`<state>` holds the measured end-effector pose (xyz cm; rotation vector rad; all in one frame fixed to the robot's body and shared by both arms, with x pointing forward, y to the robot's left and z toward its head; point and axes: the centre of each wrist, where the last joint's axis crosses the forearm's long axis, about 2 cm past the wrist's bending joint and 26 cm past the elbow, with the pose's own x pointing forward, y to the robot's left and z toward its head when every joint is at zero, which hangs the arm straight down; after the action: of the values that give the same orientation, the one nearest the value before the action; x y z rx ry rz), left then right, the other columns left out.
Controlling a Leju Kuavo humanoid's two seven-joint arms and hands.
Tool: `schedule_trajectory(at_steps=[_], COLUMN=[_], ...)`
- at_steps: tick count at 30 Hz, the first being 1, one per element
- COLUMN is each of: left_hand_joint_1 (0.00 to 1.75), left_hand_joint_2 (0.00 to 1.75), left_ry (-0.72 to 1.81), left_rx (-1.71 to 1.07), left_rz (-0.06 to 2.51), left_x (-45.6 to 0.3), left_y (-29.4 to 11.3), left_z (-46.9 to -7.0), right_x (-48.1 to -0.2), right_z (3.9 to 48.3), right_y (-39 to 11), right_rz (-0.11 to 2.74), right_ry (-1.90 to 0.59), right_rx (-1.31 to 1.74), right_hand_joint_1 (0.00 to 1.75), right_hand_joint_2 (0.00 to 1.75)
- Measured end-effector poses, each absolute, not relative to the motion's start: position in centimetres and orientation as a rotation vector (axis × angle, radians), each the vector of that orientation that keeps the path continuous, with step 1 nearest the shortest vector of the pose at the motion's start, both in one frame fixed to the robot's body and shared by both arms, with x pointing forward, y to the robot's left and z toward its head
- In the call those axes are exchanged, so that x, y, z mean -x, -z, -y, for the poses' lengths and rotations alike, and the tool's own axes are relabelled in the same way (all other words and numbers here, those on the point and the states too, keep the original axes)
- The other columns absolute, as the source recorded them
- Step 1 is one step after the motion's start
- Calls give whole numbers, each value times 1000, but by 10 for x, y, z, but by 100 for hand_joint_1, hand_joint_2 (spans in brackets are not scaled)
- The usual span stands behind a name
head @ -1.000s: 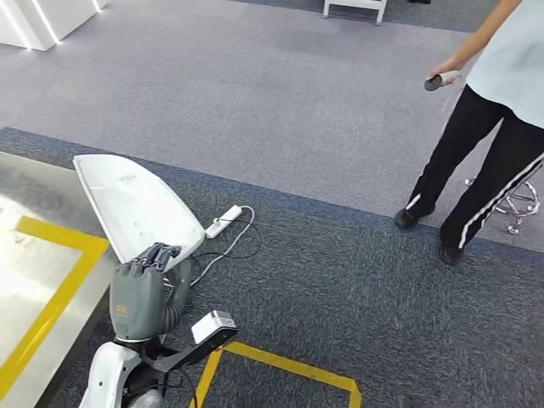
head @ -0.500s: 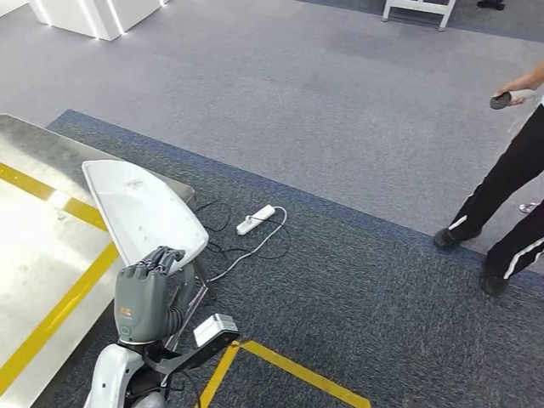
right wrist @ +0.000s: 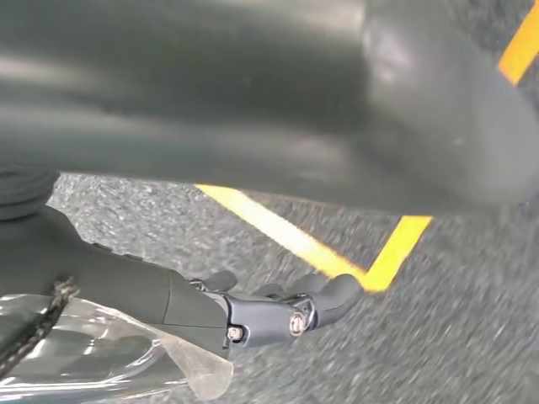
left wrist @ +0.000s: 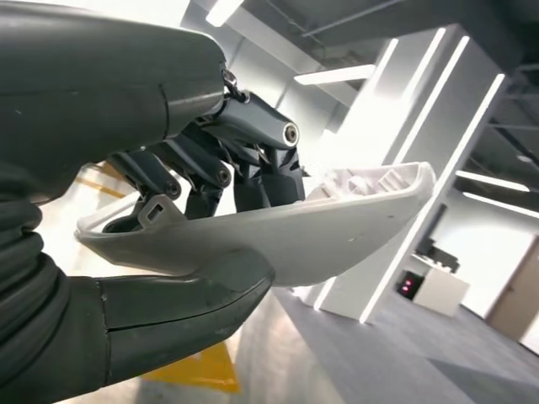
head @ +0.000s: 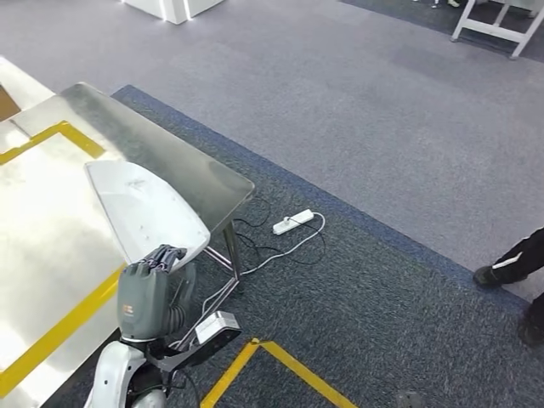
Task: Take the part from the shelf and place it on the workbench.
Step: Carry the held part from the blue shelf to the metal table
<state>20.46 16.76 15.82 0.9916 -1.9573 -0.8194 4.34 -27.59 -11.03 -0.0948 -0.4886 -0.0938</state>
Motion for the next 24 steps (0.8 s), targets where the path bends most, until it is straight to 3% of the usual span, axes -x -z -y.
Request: schedule_trajectory(at_steps=[24], left_hand_joint_1=[175], left_hand_joint_2=[175], left_ry=[893], left_rx=[-989], left_rz=[1930], left_x=[-211], left_y=[-156], left_z=[-163], right_x=[-36], right_z=[278], right_y=[111], right_rz=[461], right_ry=[116], right_rx=[100], right_hand_joint_1=[0], right_hand_joint_2=[0])
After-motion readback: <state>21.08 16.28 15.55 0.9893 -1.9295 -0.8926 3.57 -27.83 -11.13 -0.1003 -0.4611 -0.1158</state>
